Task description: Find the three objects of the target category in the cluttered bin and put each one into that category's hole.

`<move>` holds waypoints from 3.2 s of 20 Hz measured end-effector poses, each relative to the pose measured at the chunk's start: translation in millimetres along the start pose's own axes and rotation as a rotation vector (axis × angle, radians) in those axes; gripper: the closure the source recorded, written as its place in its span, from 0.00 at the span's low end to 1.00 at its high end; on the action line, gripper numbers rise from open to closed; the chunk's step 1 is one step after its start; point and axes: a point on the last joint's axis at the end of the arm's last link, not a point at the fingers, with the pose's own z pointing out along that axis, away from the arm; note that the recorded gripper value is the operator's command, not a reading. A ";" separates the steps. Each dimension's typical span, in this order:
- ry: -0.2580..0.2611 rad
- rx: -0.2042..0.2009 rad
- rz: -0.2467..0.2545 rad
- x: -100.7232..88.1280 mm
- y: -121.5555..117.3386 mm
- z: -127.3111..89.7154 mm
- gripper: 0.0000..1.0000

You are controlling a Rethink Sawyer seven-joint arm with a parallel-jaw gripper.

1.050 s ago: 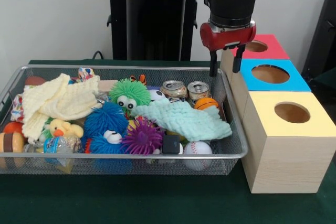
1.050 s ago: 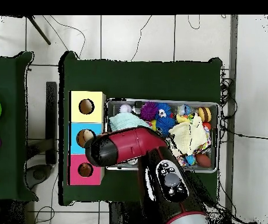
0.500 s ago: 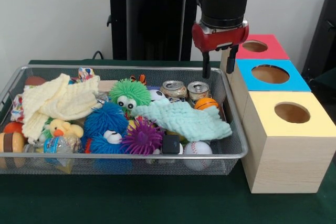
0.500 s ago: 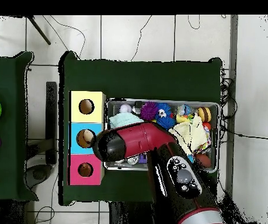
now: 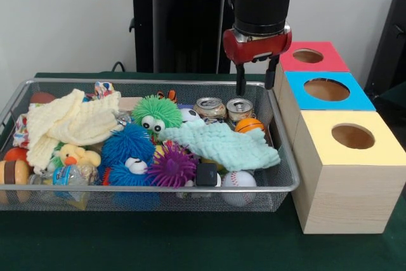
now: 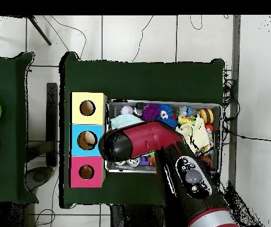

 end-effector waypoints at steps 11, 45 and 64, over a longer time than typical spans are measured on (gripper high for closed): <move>0.008 0.014 -0.049 0.5 -4.4 -0.3 0.00; -0.064 0.015 -0.040 -8.7 -80.1 -34.4 0.00; -0.014 0.002 -0.121 -19.7 -90.8 -8.1 0.00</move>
